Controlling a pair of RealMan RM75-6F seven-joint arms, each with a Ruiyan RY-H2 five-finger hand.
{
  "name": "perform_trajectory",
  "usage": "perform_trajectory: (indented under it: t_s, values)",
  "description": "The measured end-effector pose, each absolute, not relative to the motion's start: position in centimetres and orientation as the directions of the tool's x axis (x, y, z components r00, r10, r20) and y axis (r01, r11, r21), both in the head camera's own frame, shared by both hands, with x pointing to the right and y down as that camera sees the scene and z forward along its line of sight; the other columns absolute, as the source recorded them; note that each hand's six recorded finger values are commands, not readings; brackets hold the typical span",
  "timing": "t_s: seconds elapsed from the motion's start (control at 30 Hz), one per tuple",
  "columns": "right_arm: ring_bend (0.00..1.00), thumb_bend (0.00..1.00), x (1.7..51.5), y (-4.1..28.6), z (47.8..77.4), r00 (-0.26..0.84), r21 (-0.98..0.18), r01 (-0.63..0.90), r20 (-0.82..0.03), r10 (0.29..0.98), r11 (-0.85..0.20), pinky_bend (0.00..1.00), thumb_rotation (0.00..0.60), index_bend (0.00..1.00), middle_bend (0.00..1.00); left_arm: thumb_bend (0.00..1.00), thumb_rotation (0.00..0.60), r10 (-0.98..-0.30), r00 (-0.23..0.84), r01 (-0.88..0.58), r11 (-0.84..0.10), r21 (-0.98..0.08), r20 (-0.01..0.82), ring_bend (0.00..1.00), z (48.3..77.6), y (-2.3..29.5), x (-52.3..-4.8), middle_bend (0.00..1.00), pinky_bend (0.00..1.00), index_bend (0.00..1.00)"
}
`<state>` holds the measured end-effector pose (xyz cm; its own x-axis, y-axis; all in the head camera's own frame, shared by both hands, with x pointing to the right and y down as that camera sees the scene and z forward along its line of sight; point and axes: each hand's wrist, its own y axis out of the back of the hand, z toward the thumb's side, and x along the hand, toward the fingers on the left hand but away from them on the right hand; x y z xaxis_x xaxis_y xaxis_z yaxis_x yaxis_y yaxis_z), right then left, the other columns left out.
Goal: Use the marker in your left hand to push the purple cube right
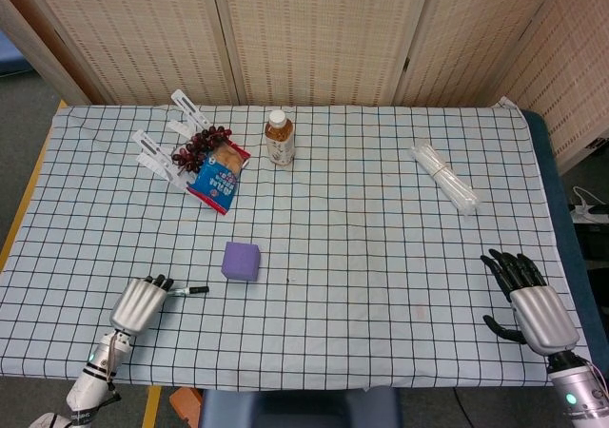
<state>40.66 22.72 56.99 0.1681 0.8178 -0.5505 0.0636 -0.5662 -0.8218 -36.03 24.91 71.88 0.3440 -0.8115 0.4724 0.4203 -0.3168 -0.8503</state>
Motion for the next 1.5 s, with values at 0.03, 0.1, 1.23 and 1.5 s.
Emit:
perform_trajectory:
  t_s: [0.03,0.1,1.23,1.5]
  values:
    - [0.0,0.17,40.6,22.7,57.0,0.168,-0.822,0.063,-0.551,0.818,-0.566,0.0,0.6,0.0,0.0,0.57,0.6,-0.817,0.353,0.412,-0.302,-0.86,0.456,0.73,71.7,24.8,-36.1,0.78,0.9,0.78]
    - [0.0,0.17,40.6,22.7,57.0,0.169,-0.822,0.063,-0.55,0.818,-0.566,0.0,0.6,0.0,0.0,0.58,0.6,-0.824,0.365,0.399,-0.282,-0.872,0.434,0.74,71.5,24.6,-36.2,0.8,0.89,0.8]
    - [0.0,0.17,41.1,22.5,57.4,0.123,-0.83,0.042,-0.548,0.827,-0.556,0.0,0.6,0.0,0.0,0.58,0.6,-0.839,0.405,0.333,-0.235,-0.913,0.364,0.75,73.1,18.0,-37.5,0.82,0.89,0.81]
    - [0.0,0.17,41.2,22.5,57.4,0.123,-0.824,0.047,-0.557,0.822,-0.565,0.0,0.6,0.0,0.0,0.58,0.6,-0.835,0.438,0.307,-0.21,-0.928,0.333,0.75,73.5,17.7,-34.8,0.82,0.89,0.81]
